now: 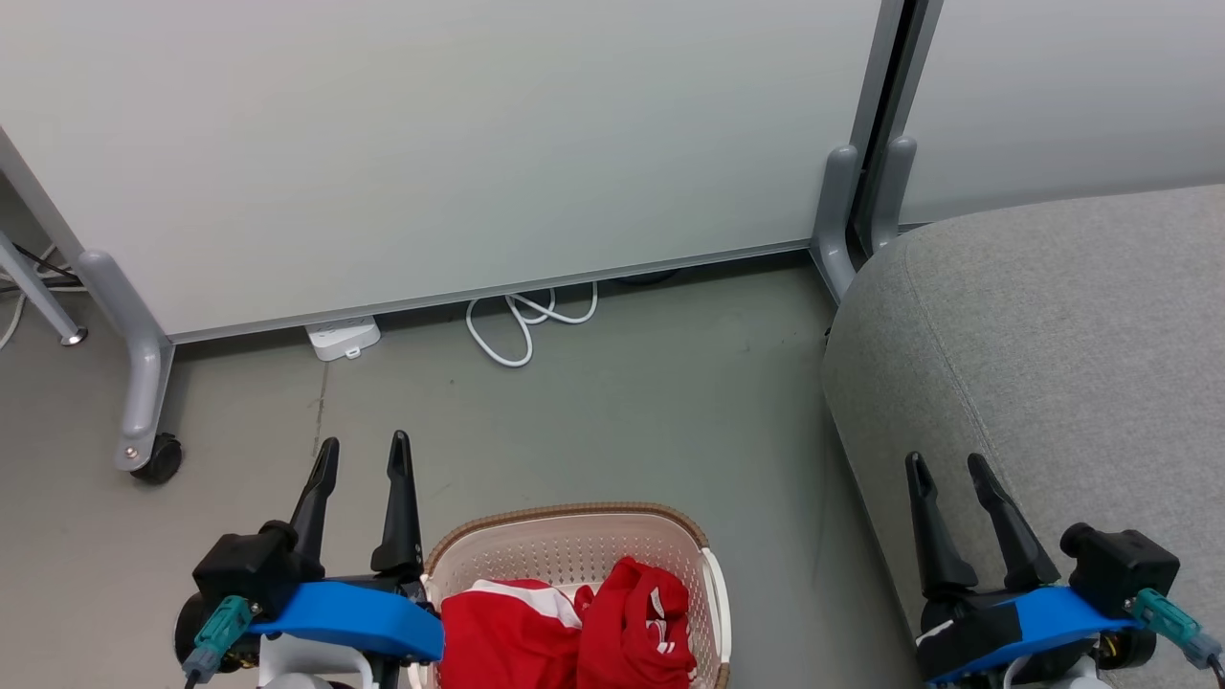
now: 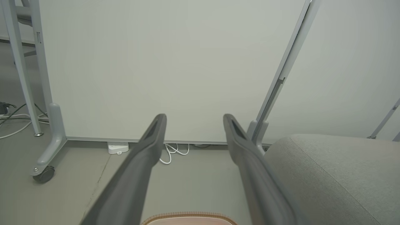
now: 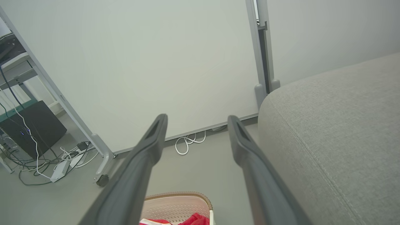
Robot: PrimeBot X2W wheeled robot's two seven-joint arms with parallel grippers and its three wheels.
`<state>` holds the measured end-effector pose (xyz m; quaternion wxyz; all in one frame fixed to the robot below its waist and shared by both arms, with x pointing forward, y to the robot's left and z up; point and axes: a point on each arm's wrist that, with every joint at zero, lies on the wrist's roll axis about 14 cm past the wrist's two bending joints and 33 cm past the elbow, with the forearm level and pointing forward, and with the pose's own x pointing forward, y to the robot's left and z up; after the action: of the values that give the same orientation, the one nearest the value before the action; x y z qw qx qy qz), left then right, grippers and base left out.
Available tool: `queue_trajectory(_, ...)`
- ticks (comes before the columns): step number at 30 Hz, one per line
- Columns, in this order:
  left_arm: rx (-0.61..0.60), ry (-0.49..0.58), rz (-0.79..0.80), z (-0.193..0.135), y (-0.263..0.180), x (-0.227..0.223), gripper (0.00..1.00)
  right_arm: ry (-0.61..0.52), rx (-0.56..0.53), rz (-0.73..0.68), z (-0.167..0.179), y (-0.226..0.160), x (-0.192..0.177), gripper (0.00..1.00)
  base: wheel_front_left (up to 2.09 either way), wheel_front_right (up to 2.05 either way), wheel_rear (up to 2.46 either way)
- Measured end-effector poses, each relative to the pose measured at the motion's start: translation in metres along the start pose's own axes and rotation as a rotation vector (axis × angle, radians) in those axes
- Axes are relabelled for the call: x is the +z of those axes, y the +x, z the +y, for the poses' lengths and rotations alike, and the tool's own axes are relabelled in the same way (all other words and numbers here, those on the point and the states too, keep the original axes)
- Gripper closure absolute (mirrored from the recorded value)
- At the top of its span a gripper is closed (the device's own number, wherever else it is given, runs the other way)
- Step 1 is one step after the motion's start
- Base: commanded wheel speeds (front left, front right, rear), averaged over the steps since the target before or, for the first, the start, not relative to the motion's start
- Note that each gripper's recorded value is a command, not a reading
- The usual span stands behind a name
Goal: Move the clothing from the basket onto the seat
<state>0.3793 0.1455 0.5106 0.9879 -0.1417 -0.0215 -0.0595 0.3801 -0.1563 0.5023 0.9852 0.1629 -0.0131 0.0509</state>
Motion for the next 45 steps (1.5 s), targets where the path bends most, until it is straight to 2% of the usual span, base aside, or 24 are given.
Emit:
queue_trajectory(22, -0.059, 0.181, 0.005, -0.01, -0.002, -0.007, 0.0, -0.178, 0.051, 0.007, 0.008, 0.0, -0.007, 0.0, 0.0, 0.0, 0.0)
queue_trajectory(36, -0.093, 0.249, 0.011, -0.015, -0.004, -0.013, 0.0, -0.269, 0.075, 0.013, 0.011, -0.001, -0.011, 0.0, 0.0, 0.0, 0.0)
queue_trajectory(45, -0.086, 0.244, 0.025, -0.012, -0.006, -0.017, 0.0, -0.272, 0.066, 0.031, 0.007, -0.003, -0.016, 0.0, 0.0, 0.0, 0.0)
